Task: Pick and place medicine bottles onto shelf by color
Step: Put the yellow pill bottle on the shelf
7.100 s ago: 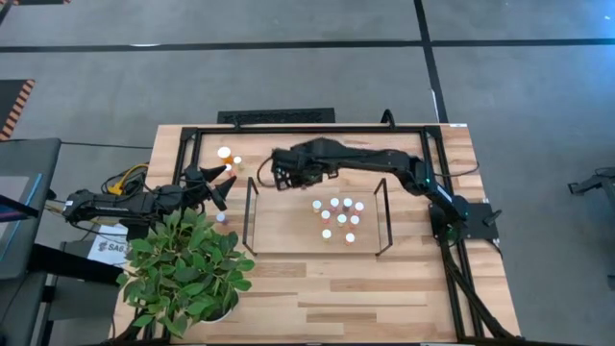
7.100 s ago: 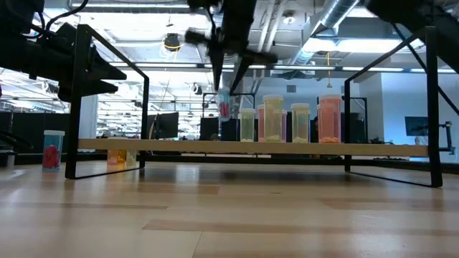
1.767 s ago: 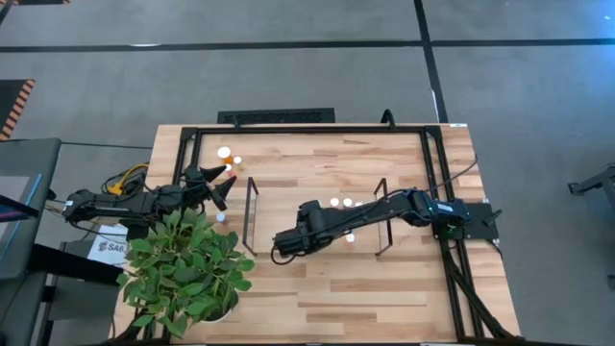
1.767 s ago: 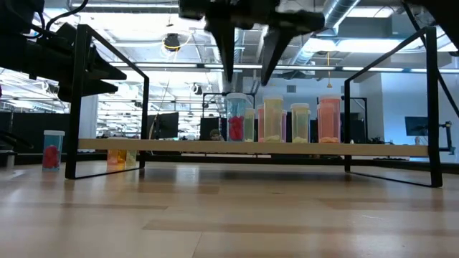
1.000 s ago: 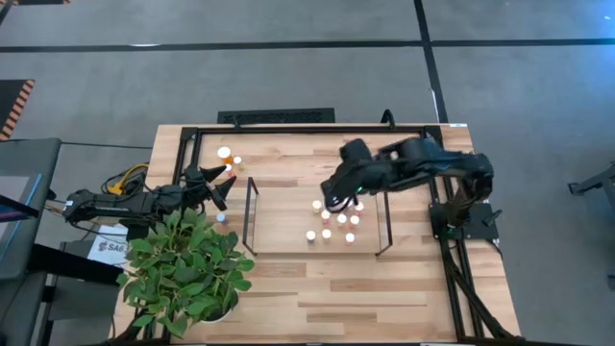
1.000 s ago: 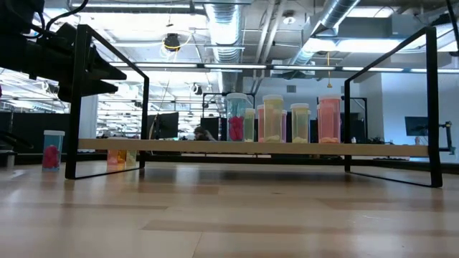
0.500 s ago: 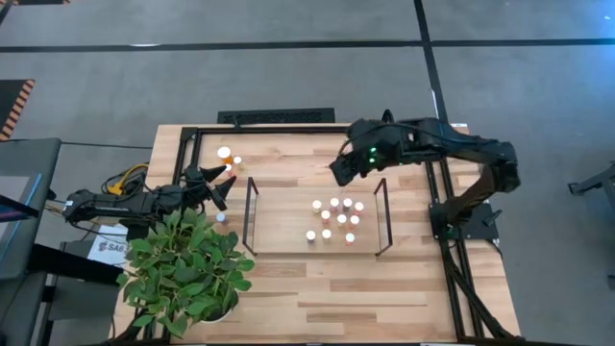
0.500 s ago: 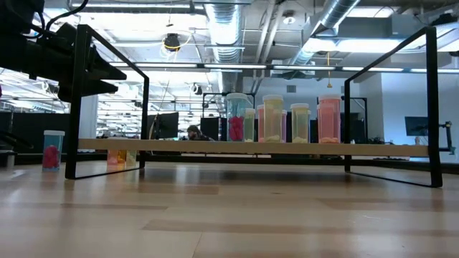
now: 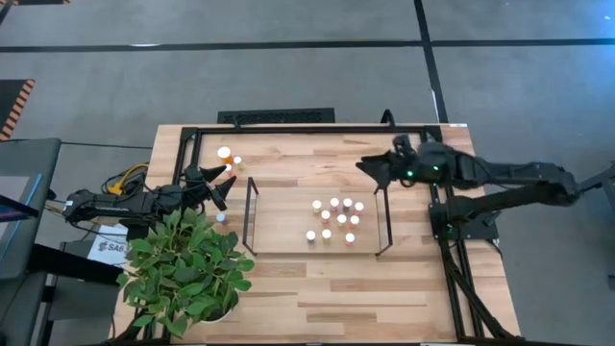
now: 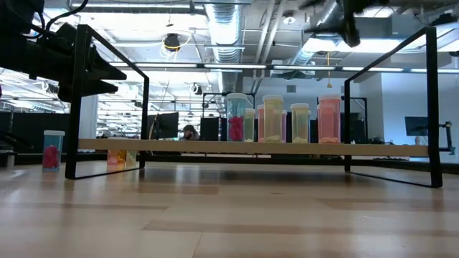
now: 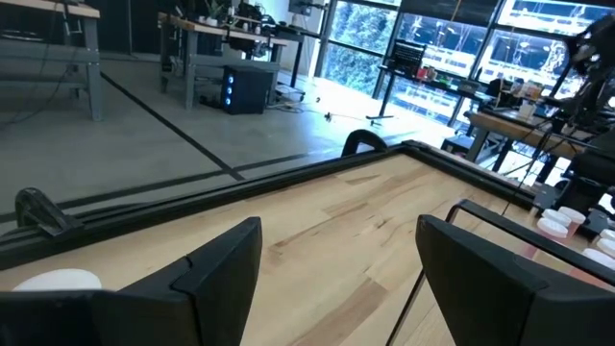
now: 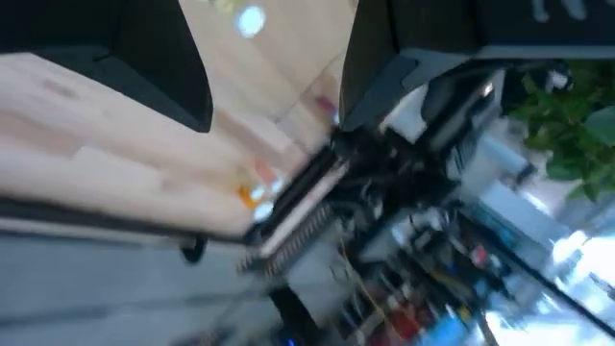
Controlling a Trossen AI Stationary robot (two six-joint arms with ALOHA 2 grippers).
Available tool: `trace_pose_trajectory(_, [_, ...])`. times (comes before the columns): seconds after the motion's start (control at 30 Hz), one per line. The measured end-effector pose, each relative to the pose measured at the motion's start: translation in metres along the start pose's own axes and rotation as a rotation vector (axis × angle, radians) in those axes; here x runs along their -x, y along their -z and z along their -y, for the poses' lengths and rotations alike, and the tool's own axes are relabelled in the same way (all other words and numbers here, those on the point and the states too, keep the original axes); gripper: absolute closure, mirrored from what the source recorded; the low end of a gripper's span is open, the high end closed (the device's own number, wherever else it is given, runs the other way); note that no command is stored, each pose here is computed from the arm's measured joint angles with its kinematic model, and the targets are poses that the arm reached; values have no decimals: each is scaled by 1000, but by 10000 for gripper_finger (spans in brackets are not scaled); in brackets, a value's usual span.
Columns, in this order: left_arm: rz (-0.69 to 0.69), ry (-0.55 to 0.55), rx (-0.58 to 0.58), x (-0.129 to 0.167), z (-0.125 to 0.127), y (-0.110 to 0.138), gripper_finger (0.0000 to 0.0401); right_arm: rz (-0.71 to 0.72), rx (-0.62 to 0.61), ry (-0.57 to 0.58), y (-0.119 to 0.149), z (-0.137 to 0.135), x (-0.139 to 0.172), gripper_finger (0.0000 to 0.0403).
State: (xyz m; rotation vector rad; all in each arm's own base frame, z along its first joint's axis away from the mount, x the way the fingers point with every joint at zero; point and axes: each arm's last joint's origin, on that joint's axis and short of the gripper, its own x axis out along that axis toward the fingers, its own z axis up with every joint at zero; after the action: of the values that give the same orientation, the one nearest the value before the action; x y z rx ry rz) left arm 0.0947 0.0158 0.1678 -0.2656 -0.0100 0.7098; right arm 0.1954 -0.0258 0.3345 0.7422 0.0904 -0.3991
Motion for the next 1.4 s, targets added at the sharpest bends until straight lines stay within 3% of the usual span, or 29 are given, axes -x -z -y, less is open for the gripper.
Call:
trace_pose_trajectory(0.23, [0,0,0,0,0,0,137,247,71,-107,37,59,21,154])
trace_pose_trajectory(0.53, [0,0,0,0,0,0,137,445,141,-156,62,98,39,154])
trace_pose_trajectory(1.17, [0,0,0,0,0,0,137,468,163,-47,90,141,44,154])
trace_pose_trajectory(1.4, [1,0,0,0,0,0,137,388,54,-13,97,147,41,154])
